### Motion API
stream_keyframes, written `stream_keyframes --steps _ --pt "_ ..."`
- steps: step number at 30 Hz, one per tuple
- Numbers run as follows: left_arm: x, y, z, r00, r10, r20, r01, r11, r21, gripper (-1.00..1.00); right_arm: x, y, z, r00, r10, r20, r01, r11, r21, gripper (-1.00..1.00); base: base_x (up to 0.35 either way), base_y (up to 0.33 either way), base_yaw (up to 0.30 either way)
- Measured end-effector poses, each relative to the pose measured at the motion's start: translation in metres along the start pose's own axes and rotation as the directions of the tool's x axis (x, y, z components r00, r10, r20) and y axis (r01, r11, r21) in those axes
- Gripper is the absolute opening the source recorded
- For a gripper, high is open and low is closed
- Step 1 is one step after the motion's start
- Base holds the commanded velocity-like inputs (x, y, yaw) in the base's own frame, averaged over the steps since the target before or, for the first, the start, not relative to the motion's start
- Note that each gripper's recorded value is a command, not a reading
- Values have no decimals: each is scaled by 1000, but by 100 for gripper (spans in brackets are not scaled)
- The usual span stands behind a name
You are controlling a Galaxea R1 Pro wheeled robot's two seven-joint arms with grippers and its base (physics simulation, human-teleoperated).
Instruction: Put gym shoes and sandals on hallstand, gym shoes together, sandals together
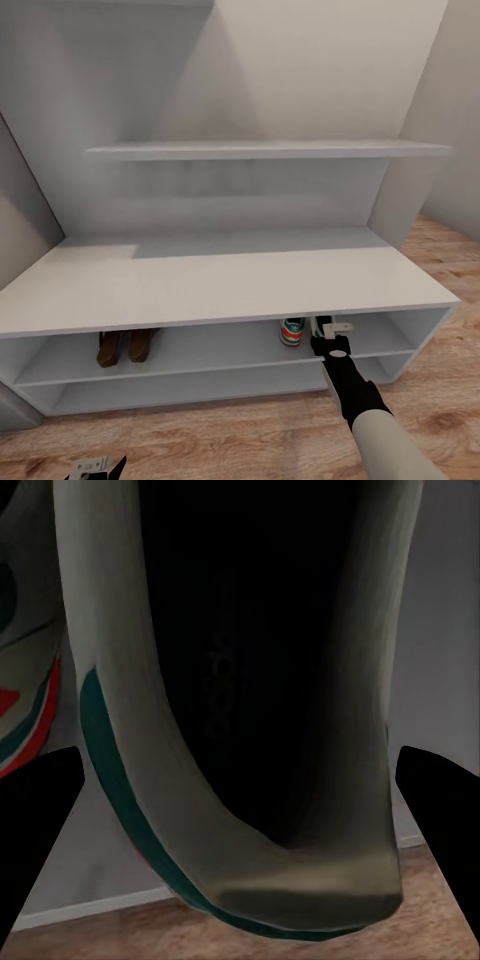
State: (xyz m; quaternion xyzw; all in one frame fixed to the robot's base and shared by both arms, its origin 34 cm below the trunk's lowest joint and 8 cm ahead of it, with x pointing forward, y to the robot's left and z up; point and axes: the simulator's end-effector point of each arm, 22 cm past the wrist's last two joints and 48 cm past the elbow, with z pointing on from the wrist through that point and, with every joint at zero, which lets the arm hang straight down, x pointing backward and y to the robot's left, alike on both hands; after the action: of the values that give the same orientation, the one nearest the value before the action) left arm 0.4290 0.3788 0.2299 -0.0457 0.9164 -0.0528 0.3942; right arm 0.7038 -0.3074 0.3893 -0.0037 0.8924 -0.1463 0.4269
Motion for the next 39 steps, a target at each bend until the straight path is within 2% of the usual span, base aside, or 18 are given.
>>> stream_keyframes --steps 15,16,29,39 --pt "-1 2 0 1000 0 1 0 1000 -3 100 0 1 0 1000 -1 1 1 1000 -1 -100 54 24 0" --pt "-1 2 0 1000 0 1 0 1000 -3 100 0 1 0 1000 -1 1 1 1000 -2 100 0 0 0" --pt "-1 2 0 1000 0 1 0 1000 -4 100 0 1 0 1000 -1 1 1 1000 -2 100 -6 0 0" --pt "-1 3 0 1000 0 2 0 1000 -4 100 0 1 0 1000 -2 0 2 1000 -2 100 -282 0 0"
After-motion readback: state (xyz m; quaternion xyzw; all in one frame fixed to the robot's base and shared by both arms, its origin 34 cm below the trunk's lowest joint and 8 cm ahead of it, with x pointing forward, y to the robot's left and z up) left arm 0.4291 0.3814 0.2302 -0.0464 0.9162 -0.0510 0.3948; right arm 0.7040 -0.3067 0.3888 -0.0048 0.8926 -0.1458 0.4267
